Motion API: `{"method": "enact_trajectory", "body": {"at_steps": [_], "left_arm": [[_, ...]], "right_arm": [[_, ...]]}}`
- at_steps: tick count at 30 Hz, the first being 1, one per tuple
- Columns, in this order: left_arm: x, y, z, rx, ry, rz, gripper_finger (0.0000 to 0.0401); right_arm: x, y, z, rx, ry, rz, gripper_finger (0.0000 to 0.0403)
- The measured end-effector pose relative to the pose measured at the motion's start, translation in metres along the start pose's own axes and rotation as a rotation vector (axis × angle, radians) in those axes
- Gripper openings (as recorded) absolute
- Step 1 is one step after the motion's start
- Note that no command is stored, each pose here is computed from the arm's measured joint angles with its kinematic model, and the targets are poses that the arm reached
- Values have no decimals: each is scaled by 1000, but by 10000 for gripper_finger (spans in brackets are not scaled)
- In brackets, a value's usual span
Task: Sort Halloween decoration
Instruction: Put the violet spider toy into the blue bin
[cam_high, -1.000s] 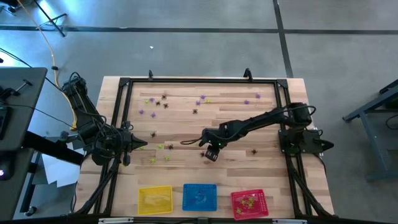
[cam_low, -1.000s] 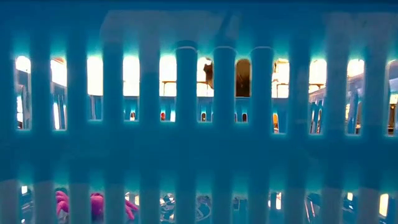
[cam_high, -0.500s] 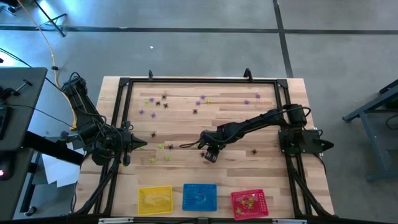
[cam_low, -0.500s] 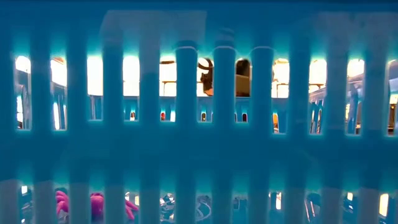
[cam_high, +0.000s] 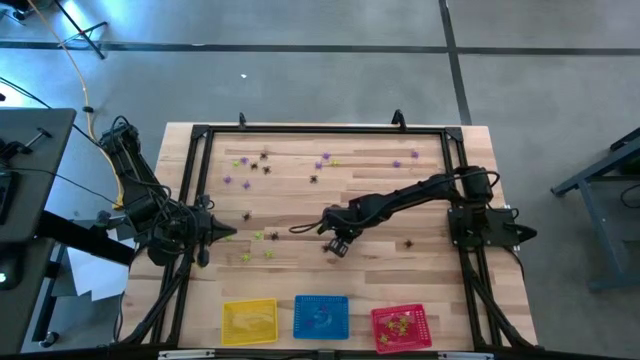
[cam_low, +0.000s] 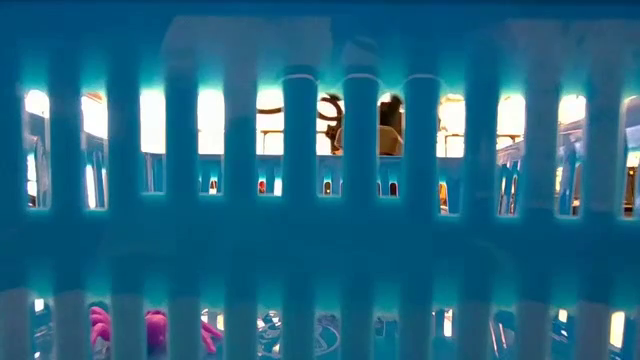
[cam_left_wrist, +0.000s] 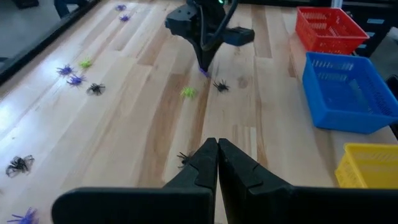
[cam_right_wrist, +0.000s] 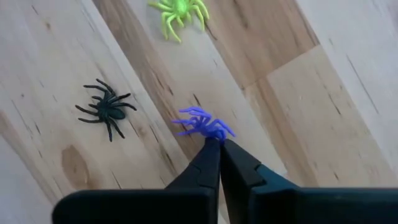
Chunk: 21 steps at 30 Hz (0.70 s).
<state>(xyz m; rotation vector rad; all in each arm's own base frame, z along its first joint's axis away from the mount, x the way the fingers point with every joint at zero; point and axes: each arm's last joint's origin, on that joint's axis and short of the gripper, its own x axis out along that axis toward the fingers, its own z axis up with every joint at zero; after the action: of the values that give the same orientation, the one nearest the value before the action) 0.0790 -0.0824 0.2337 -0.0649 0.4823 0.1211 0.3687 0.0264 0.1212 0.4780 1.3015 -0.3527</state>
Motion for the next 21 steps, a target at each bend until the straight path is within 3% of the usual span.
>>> {"method": "enact_trajectory", "body": {"at_steps": [21], "left_arm": [[0, 0, 0, -9, 12, -12, 1]], "right_arm": [[-60, 28, 32, -91, 27, -41, 0]]}}
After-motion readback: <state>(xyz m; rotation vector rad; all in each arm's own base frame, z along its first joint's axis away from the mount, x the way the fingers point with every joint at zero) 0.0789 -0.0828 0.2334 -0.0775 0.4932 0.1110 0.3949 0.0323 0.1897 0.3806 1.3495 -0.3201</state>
